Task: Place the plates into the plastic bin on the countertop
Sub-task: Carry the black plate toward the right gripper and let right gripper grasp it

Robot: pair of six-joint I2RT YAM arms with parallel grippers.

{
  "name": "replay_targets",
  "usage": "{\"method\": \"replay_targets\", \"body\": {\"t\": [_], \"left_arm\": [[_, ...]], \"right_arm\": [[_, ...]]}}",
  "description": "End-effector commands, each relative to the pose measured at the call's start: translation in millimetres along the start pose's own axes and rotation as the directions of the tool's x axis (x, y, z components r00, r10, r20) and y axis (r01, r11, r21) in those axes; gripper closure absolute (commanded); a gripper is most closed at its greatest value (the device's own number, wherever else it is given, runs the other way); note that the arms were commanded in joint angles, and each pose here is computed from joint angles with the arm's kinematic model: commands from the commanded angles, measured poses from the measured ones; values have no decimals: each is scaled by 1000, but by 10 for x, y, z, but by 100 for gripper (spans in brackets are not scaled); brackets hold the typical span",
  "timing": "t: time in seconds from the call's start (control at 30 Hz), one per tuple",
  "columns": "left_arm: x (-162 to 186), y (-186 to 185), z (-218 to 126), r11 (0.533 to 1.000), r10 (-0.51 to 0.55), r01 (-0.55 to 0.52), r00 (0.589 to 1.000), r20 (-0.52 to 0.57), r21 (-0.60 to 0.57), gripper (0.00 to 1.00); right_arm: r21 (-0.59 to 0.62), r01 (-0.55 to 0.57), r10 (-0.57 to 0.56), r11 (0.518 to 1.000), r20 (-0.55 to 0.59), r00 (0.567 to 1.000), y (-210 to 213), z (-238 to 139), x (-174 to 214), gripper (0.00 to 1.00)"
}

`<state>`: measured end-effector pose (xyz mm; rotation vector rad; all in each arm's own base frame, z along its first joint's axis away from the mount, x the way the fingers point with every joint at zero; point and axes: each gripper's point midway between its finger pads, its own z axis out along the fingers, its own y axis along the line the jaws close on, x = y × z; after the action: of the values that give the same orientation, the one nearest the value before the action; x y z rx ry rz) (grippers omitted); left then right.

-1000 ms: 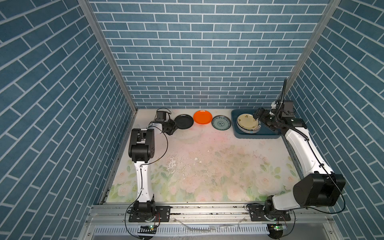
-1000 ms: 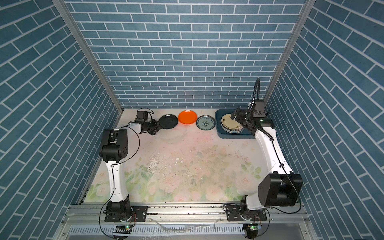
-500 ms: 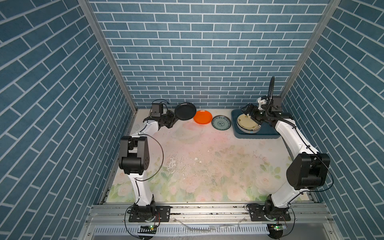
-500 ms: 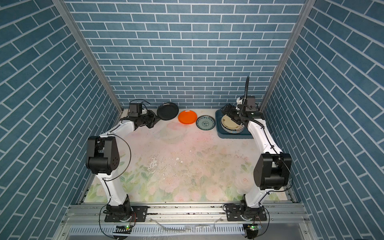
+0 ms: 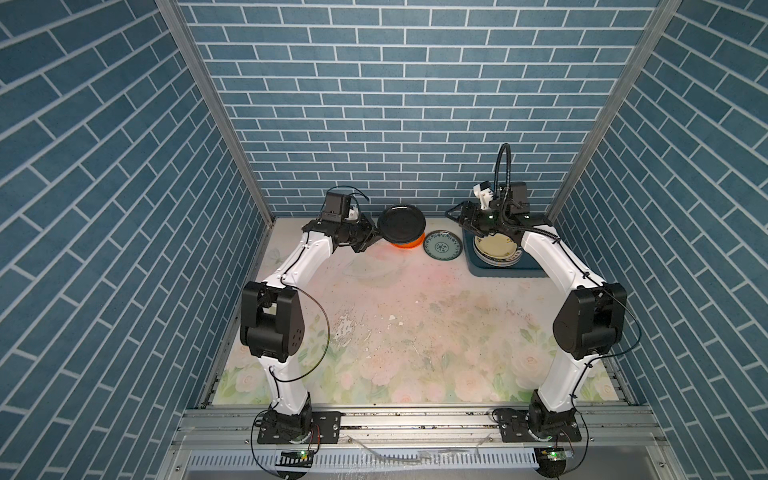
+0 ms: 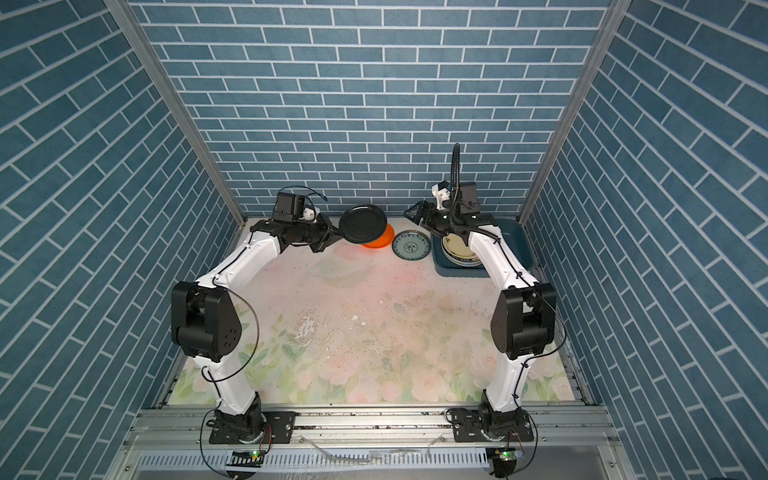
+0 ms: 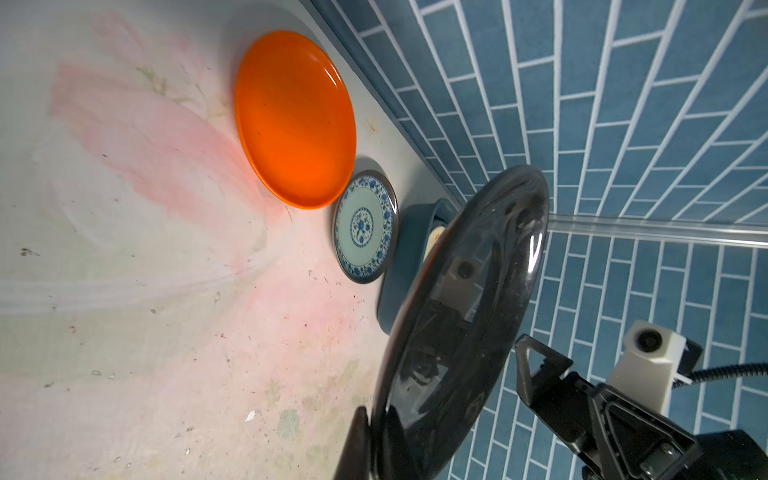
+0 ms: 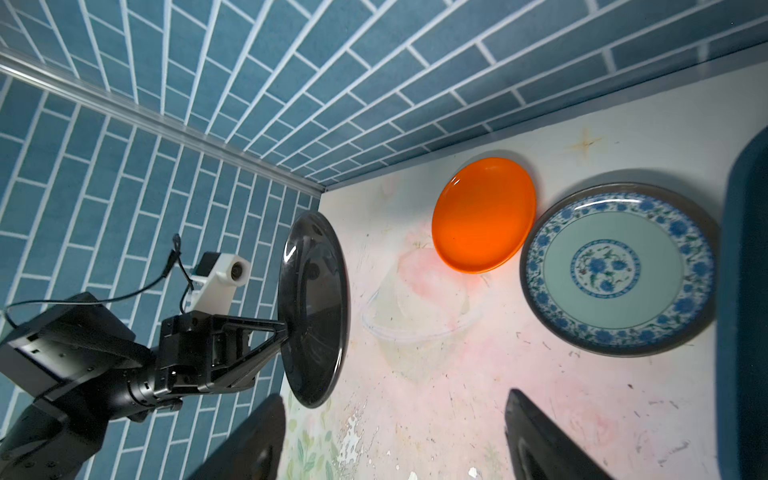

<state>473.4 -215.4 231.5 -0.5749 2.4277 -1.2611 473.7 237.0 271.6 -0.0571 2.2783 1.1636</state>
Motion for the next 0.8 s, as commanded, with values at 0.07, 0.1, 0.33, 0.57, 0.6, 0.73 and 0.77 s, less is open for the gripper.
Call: {"method": "replay_targets", "body": {"t": [0.07,0.1,0.33,0.57,0.6,0.73,0.77], "left_arm": [[189,-276,49,997,67,-64,996,-67,38,100],[212,-301,58,997,76,-74,994,-73,37,100],[295,-432,98,993,116,-113,988,-98,35,100],[298,-526,49,990,136,-132,987,-84,50,100],[293,-530,43,990,136,-132,987,-82,51,100],[311,-586,23,988,146,-142,986,-77,65,100],[318,-612,23,986,153,-147,985,-76,72,100]], "right_arm": [[-31,0,-1,1000,-44,999,83,109,117,32],[-31,-4,3,1000,-52,999,79,121,142,34],[-32,-3,0,999,-74,997,118,186,232,40],[-33,-2,0,999,-76,997,125,200,225,55],[-30,-4,2,1000,-77,997,119,205,225,58],[-23,-12,10,1000,-81,997,94,223,221,75],[-23,-15,13,1000,-85,996,90,231,230,79]]}}
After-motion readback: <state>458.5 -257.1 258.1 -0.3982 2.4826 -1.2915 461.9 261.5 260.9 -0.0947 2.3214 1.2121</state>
